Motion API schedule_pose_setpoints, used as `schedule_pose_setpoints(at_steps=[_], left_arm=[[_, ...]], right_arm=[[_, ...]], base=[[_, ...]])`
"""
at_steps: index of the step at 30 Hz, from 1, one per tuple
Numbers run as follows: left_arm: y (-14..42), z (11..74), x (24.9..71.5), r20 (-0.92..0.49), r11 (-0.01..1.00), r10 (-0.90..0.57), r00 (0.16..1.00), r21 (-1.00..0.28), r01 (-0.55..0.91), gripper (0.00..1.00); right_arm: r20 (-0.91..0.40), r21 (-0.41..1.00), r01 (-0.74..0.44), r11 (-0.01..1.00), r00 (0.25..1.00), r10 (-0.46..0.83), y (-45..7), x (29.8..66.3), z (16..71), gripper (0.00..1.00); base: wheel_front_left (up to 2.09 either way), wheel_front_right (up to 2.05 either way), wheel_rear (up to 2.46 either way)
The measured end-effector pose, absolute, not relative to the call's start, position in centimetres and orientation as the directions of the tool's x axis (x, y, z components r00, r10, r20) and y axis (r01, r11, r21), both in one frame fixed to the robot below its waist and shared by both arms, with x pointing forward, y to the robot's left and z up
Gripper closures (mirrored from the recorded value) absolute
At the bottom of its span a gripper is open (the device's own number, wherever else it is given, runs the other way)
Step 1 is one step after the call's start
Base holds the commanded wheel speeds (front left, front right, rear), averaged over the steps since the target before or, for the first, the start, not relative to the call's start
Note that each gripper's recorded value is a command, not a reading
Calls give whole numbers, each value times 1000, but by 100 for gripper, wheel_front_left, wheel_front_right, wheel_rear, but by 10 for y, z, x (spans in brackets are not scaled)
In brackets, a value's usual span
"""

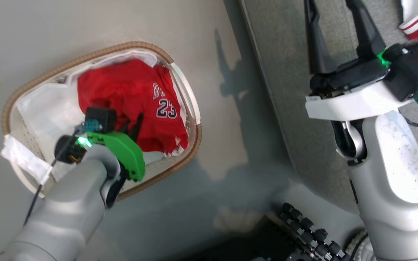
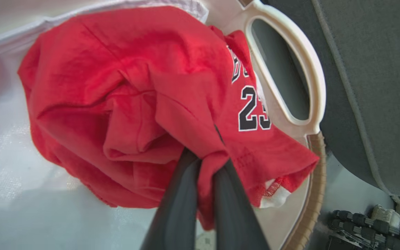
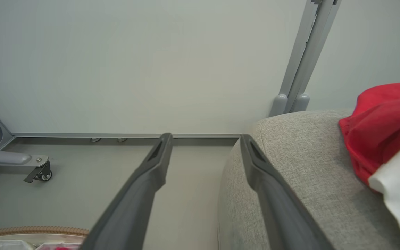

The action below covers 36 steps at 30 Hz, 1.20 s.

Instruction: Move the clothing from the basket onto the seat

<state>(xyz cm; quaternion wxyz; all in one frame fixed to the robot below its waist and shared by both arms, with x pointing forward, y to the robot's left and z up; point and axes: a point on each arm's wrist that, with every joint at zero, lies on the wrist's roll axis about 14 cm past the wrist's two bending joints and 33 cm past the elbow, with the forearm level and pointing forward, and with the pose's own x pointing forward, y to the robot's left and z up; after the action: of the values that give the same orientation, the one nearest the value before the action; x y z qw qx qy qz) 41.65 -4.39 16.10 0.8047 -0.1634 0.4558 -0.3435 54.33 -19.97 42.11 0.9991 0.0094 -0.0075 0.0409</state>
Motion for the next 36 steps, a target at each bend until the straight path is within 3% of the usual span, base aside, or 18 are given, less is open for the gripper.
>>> schedule_pose_setpoints(at_steps=[6, 17, 25, 36], left_arm=[[-35, 194, 407, -603, 719, -695, 392, -578, 386, 100], [-11, 286, 429, -465, 760, -639, 613, -505, 409, 100], [3, 394, 439, -213, 786, -587, 781, -381, 487, 100], [26, 513, 432, 97, 816, -504, 858, -272, 510, 100]], right_arm=[[9, 18, -73, 997, 997, 73, -199, 529, 434, 0], [33, 37, -103, 994, 994, 102, -180, 495, 468, 0], [37, 67, -133, 989, 991, 131, -162, 456, 484, 0], [45, 88, -196, 977, 980, 192, -136, 418, 495, 0]], base=[[0, 0, 0], [0, 0, 0], [0, 0, 0], [0, 0, 0]])
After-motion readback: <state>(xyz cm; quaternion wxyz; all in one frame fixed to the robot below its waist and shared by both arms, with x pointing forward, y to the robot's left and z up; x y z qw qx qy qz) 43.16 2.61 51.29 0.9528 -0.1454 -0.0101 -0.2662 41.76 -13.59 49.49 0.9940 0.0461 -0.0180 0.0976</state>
